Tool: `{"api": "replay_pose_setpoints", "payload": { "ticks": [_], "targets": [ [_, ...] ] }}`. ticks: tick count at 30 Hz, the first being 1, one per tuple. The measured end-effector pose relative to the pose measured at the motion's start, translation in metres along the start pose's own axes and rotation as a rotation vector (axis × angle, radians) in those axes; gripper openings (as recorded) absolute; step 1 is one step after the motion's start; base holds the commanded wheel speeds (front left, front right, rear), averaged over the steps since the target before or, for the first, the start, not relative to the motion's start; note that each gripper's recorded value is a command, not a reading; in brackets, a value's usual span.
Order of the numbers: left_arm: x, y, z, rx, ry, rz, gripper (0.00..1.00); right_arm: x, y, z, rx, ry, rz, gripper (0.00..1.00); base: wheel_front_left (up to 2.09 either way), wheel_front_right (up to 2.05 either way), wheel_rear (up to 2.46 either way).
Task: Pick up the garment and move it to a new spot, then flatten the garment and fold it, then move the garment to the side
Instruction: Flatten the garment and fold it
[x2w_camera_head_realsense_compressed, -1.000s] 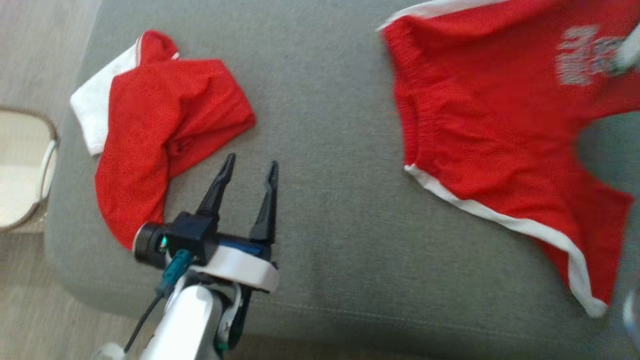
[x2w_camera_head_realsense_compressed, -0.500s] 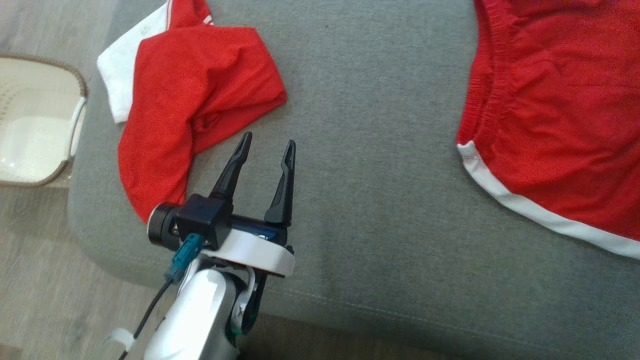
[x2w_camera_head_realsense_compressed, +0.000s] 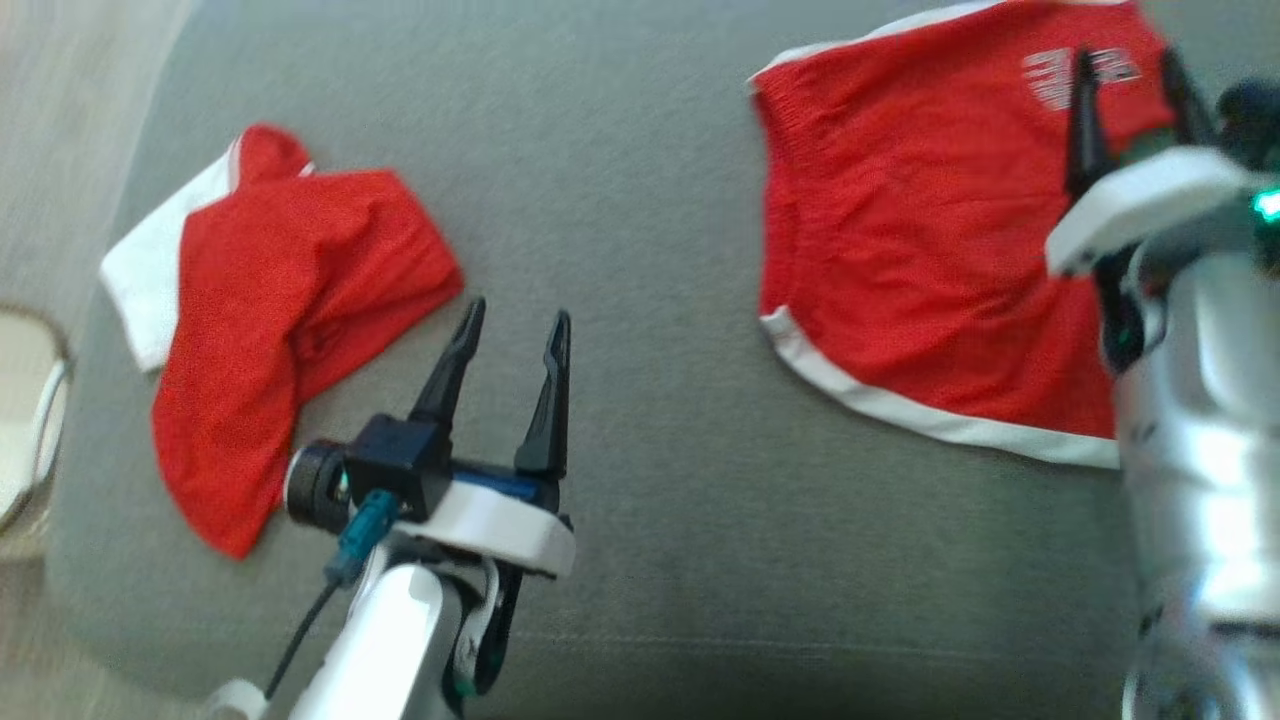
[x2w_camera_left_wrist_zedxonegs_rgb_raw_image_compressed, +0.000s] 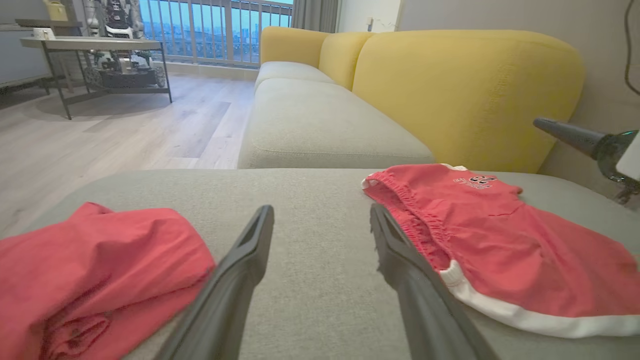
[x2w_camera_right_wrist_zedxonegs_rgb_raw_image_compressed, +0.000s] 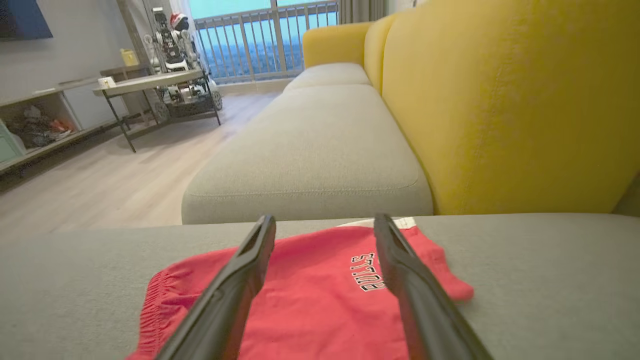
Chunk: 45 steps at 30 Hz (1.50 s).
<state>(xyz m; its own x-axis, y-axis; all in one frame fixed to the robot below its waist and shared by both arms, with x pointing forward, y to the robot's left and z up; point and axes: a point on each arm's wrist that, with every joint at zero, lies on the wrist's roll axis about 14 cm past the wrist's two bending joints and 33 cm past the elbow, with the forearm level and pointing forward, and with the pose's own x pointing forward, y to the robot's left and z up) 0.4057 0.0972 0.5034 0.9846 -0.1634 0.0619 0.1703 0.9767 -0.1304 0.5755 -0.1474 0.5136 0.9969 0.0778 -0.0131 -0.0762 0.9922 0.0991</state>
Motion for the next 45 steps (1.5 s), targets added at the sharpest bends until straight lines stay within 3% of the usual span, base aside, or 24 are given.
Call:
{"api": "replay_pose_setpoints", "payload": {
  "ticks": [4,10,15,26,45],
  "targets": [
    [-0.007,-0.017,0.000,-0.025,0.003,-0.029,1.00,-0.048,-0.020,0.014,0.040,-0.082,-0.035,1.00,0.00,0.00,0.00],
    [-0.009,-0.042,-0.002,-0.032,0.014,-0.087,1.00,-0.132,-0.053,-0.003,0.116,-0.093,-0.116,1.00,0.00,0.00,0.00],
    [-0.008,-0.054,-0.022,-0.050,0.081,-0.110,1.00,-0.171,-0.071,-0.003,0.151,-0.117,-0.175,1.00,0.00,0.00,0.00],
    [0.012,-0.105,-0.079,-0.100,0.277,-0.265,1.00,-0.191,-0.099,-0.002,0.134,-0.127,-0.257,1.00,0.00,0.00,0.00],
    [0.048,-0.119,-0.135,-0.144,0.478,-0.251,1.00,-0.209,-0.124,-0.010,0.115,-0.101,-0.340,1.00,0.00,0.00,0.00]
  ]
}}
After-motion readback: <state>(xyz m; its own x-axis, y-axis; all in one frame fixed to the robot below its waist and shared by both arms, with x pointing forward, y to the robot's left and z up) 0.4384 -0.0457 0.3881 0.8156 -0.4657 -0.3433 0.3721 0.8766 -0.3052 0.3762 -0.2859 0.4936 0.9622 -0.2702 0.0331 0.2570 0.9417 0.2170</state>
